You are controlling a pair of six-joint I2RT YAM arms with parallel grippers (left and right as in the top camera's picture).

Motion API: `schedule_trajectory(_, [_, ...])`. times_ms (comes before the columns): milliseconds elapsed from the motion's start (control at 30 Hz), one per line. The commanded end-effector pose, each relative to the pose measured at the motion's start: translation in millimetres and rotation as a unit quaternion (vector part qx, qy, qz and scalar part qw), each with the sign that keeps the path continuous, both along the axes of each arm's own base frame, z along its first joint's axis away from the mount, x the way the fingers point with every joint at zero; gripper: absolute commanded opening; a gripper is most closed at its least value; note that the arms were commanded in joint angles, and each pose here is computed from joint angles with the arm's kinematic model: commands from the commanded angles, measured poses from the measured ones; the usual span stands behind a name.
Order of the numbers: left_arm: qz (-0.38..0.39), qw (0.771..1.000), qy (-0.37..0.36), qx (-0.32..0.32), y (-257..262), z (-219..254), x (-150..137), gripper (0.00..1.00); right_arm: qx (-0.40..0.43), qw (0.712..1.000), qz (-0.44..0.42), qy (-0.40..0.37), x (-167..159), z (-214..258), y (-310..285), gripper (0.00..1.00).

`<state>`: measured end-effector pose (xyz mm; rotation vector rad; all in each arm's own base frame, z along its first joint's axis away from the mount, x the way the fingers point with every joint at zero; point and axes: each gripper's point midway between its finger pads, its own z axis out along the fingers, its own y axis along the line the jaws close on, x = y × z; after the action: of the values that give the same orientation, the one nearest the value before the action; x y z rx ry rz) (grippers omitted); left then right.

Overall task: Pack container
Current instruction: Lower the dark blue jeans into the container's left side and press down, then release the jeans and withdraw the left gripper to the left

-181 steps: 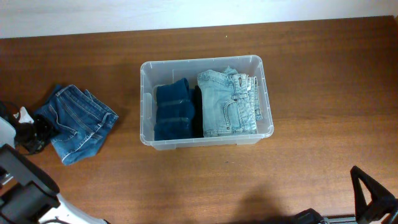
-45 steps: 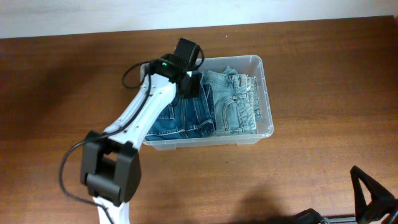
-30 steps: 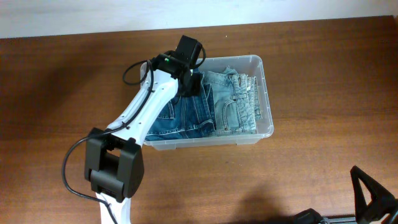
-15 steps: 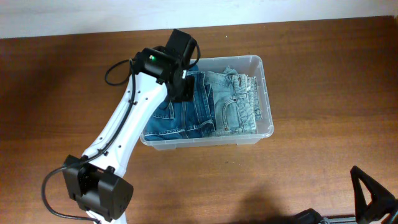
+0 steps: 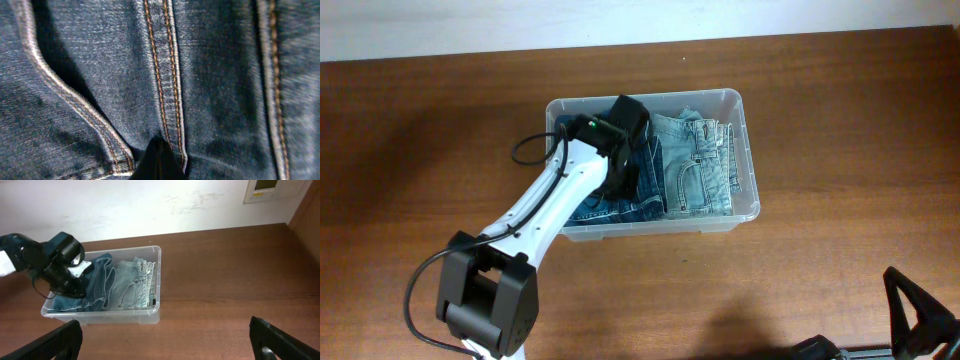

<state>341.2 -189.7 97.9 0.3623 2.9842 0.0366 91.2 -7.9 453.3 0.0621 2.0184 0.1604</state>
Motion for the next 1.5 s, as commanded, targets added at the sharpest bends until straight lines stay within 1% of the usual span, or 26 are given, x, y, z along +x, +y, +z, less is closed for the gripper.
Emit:
schedule_trajectory(0, [-0.010,1.000,0.007,0.000,-1.7,-3.5,-5.8,0.01,-0.002,1.000,-0.008,0.000,-1.5,-0.6,-3.3,0.98])
schedule_trajectory(167, [-0.012,0.997,-0.058,-0.039,-18.0,49.5,18.2,0.01,-0.002,1.000,-0.008,0.000,-1.5,-0.6,-3.3,0.99])
schedule_trajectory(233, [-0.012,0.993,-0.101,-0.065,-25.7,81.0,31.0,0.00,-0.002,1.000,-0.008,0.000,-1.5,-0.6,-3.3,0.99])
schedule_trajectory(367, [-0.012,0.984,-0.151,-0.097,-39.5,105.9,47.1,0.01,-0.002,1.000,-0.008,0.000,-1.5,-0.6,-3.3,0.99])
schedule_trajectory(467, [-0.015,0.981,-0.162,-0.104,-47.5,101.8,54.9,0.01,-0.002,1.000,-0.008,0.000,-1.5,-0.6,-3.3,0.99])
schedule_trajectory(633, [-0.015,0.982,-0.157,-0.101,-55.3,81.1,66.7,0.01,-0.002,1.000,-0.008,0.000,-1.5,-0.6,-3.3,0.99])
schedule_trajectory(767, [-0.017,0.986,-0.140,-0.092,-62.0,53.0,74.2,0.01,-0.002,1.000,-0.008,0.000,-1.5,-0.6,-3.3,0.99])
schedule_trajectory(800, [-0.017,0.988,-0.127,-0.083,-63.7,34.5,76.8,0.01,-0.002,1.000,-0.008,0.000,-1.5,-0.6,-3.3,0.99])
schedule_trajectory(933, [-0.017,0.992,-0.104,-0.070,-64.9,6.5,78.9,0.01,-0.002,1.000,-0.008,0.000,-1.5,-0.6,-3.3,0.99])
schedule_trajectory(1033, [-0.020,0.991,-0.099,-0.085,-71.1,5.4,79.1,0.00,-0.002,1.000,-0.008,0.000,-1.5,-0.6,-3.3,0.99])
schedule_trajectory(1133, [-0.030,0.983,-0.117,-0.135,-87.1,39.0,83.2,0.01,-0.002,1.000,-0.008,0.000,-1.5,-0.6,-3.3,0.99])
schedule_trajectory(1167, [-0.031,0.981,-0.127,-0.143,-88.6,50.4,85.3,0.01,-0.002,1.000,-0.008,0.000,-1.5,-0.6,-3.3,0.99])
schedule_trajectory(1267, [-0.024,0.970,-0.180,-0.163,-83.0,102.7,96.5,0.00,-0.002,1.000,-0.008,0.000,-1.5,-0.6,-3.3,0.99])
schedule_trajectory(1367, [0.006,0.959,-0.238,-0.152,-53.8,147.1,108.8,0.01,-0.002,1.000,-0.008,0.000,-1.5,-0.6,-3.3,0.99])
schedule_trajectory(1467, [0.051,0.951,-0.279,-0.122,-8.0,175.9,116.9,0.01,-0.002,1.000,-0.008,0.000,-1.5,-0.6,-3.3,0.99])
